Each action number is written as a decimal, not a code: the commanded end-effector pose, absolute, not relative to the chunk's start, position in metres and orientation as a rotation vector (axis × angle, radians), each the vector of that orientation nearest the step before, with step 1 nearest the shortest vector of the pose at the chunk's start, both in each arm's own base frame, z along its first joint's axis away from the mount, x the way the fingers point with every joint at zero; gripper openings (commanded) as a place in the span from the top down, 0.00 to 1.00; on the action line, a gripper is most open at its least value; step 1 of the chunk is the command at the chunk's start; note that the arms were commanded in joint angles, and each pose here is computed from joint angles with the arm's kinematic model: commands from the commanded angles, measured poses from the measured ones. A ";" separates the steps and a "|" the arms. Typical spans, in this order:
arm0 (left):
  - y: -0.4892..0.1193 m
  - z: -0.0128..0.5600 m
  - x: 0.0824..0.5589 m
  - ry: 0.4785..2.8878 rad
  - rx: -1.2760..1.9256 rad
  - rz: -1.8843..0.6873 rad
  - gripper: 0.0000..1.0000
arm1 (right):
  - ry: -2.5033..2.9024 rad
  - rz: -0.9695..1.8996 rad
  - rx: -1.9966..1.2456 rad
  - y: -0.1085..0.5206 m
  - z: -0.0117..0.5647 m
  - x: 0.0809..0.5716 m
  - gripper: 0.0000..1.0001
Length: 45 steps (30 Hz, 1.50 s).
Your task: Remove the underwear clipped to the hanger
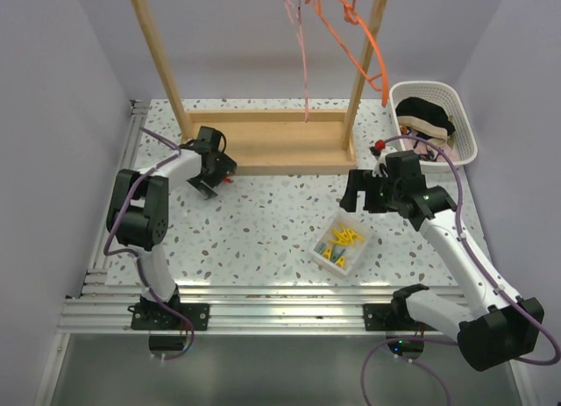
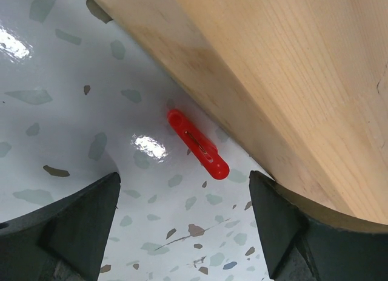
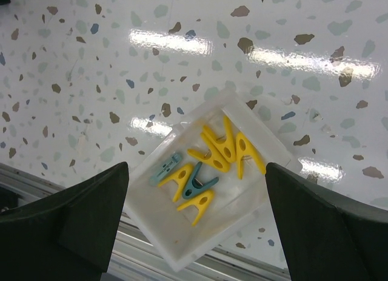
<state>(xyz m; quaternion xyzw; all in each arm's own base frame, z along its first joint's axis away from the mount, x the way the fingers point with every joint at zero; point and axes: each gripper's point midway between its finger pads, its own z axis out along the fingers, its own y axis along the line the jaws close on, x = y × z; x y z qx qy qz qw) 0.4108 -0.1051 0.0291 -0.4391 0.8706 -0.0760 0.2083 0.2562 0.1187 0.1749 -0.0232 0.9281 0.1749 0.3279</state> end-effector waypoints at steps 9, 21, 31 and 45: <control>-0.092 0.002 0.419 2.381 -1.399 -0.159 0.29 | 2.388 0.516 -0.094 0.131 0.183 0.268 0.02; -0.087 0.001 0.417 2.414 -1.349 -0.180 0.56 | 2.382 0.534 -0.073 0.134 0.183 0.269 0.02; -0.081 0.001 0.401 2.458 -1.271 -0.171 0.80 | 2.382 0.544 -0.053 0.133 0.180 0.267 0.02; -0.142 0.031 0.343 2.652 -0.714 -0.682 1.00 | 2.367 0.515 -0.013 0.128 0.183 0.265 0.02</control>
